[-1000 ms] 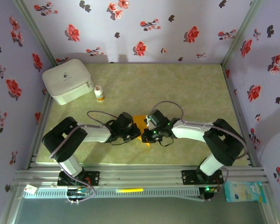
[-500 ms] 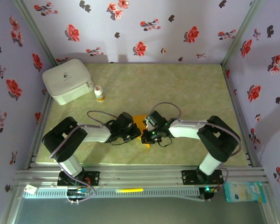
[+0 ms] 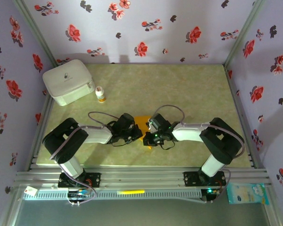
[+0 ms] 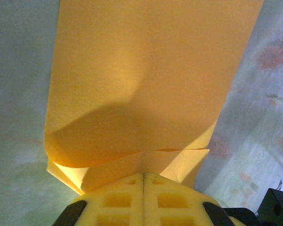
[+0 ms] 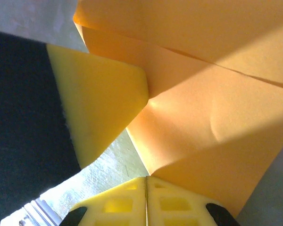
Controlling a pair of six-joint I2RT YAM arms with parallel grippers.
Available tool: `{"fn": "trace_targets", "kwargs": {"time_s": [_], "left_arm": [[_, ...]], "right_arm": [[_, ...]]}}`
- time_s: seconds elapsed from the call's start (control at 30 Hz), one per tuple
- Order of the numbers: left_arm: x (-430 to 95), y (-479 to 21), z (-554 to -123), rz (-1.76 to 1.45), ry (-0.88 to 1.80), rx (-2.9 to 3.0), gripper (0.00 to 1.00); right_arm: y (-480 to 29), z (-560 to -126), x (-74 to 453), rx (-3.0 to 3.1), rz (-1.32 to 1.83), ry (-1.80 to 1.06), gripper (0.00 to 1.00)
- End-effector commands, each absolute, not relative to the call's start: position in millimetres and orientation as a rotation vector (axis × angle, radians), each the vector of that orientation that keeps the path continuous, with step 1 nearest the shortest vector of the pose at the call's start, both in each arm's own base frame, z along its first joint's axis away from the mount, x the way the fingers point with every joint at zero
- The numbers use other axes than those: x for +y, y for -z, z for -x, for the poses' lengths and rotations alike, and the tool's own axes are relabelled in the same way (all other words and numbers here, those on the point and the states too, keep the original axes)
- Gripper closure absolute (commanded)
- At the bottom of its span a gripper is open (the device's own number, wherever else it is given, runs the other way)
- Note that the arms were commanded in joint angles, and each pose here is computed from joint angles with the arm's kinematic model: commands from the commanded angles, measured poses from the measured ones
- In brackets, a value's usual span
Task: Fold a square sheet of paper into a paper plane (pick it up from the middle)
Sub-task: Third fold the triangle at the center of the table.
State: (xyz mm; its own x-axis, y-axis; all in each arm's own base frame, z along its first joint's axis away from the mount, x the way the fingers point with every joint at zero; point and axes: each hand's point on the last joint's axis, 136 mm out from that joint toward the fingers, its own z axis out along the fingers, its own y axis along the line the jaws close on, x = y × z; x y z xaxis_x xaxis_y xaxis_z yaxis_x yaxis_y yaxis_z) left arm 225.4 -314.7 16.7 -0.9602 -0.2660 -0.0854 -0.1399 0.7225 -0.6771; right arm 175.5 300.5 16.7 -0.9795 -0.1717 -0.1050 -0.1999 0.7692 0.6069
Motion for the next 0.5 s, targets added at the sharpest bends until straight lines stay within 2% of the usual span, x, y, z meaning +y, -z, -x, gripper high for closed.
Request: {"fn": "trace_targets", "kwargs": {"time_s": [0.0, 0.47], "left_arm": [[-288.4, 18.8, -212.4, 0.363, 0.842, 2.858, 1.00], [-283.4, 25.1, -210.8, 0.388, 0.809, 2.869, 1.00]], "right_arm": [[-9.9, -161.3, 287.9, 2.972, 0.270, -0.975, 0.92], [-0.8, -135.3, 261.6, 3.008, 0.230, -1.004, 0.93]]}}
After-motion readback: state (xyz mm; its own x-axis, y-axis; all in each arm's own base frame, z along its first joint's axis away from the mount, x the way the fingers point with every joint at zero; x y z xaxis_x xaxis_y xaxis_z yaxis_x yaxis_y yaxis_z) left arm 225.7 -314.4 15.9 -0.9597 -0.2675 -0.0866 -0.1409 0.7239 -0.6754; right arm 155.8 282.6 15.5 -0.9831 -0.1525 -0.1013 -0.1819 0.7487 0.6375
